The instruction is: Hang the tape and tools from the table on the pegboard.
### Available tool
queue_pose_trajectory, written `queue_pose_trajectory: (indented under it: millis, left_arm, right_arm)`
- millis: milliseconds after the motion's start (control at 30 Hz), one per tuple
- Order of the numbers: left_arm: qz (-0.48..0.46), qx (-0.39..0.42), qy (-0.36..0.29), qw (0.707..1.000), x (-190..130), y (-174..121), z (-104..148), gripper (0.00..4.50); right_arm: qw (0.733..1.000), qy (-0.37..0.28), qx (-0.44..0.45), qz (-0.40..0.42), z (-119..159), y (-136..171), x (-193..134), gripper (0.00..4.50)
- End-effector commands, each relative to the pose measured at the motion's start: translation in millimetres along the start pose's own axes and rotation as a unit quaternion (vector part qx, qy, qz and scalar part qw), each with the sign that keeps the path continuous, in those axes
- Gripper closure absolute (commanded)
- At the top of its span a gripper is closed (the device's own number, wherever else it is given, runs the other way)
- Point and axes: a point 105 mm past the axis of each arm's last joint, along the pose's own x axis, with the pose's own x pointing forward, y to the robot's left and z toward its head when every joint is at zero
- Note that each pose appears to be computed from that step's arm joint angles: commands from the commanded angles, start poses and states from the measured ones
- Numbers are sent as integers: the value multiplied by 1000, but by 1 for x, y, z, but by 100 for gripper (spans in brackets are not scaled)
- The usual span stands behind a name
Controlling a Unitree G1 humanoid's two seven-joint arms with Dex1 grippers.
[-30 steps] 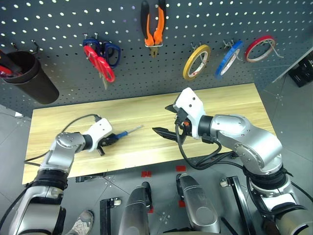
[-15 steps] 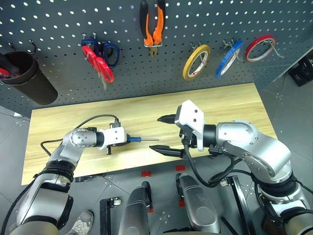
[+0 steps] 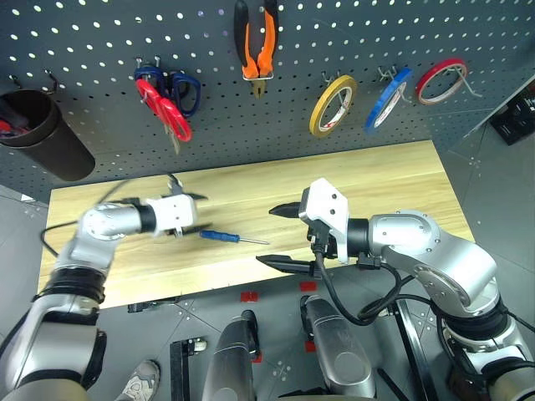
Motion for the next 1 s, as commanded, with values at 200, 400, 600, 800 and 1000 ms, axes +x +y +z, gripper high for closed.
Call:
queue_pose_trajectory:
  millis: [200,400,600,800,1000]
  left_arm:
    - [72,-373,-32,925,-4,-75,58,2]
    - [194,-539,35,819,17,-110,65,2]
    - [314,-641,173,679,29,-133,40,2]
    - [359,-671,220,610,45,-126,27,2]
    - [322,-708,221,589,75,-125,34,2]
  right_arm:
    - [1000,-9,-5,23,7,7,-14,0]
    - [1000,-3,-4,20,5,4,-15,0]
    - [1000,2,0,18,2,4,-17,0]
    - [1000,1,2,12,2,1,-17,0]
    - [1000,-1,2,11,3,0,-16,0]
